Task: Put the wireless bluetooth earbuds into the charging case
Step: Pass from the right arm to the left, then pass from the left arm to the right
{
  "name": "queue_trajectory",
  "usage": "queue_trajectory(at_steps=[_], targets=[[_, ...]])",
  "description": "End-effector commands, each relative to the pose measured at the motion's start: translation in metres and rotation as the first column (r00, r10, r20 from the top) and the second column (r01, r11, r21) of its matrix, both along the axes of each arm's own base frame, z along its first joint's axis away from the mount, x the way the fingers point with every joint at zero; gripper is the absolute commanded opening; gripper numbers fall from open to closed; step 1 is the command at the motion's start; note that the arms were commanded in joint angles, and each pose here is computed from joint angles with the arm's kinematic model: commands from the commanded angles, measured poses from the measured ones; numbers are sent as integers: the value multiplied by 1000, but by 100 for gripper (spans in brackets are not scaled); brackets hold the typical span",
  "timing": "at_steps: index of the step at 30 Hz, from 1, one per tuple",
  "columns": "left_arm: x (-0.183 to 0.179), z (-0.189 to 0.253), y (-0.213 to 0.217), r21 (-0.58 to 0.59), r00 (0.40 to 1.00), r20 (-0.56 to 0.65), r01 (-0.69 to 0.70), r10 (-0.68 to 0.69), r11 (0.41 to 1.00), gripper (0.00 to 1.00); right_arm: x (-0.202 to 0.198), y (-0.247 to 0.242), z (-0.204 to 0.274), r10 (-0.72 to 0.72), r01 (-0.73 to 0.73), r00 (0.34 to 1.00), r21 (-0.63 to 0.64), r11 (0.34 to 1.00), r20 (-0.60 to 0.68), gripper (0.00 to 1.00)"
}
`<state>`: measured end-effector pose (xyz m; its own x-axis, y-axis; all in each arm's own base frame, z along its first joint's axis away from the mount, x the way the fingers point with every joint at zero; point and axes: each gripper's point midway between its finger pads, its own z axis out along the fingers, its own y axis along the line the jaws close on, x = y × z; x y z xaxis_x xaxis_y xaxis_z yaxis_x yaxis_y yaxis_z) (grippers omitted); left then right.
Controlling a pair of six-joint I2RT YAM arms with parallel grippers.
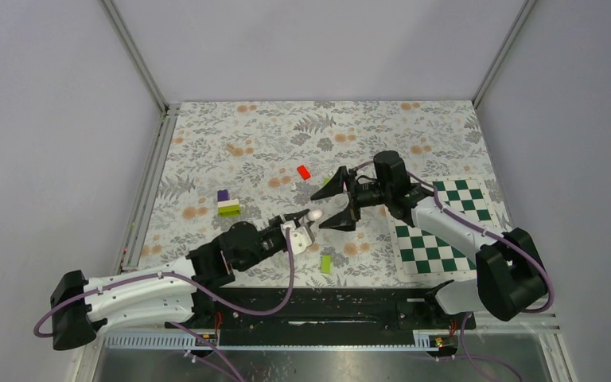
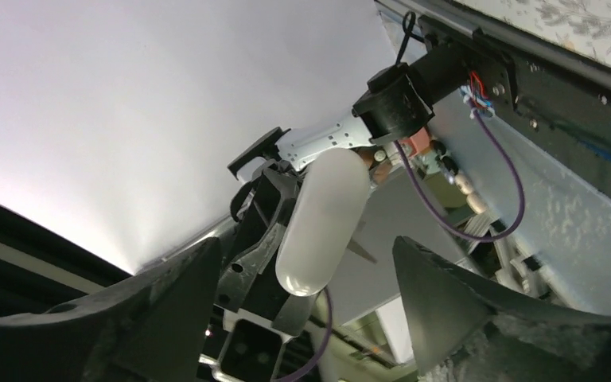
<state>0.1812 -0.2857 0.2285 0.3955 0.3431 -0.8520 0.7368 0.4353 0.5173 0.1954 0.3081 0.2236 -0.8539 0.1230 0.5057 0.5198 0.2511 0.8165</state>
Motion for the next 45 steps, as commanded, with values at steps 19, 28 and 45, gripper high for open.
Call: queue_trajectory(at_steps=[19,28,45], targets=[[-12,62,9,-389,365,-849,57,-382,919,0,27,-57,28,-64,253,560,-97,963,826,89],[-1,100,-9,-560,185,-811,30,-555,828,0,21,-53,57,-150,241,358,65,968,922,82],[15,109,-18,-612,148,-783,-10,-604,791,0,1,-39,88,-262,114,379,236,965,888,76]])
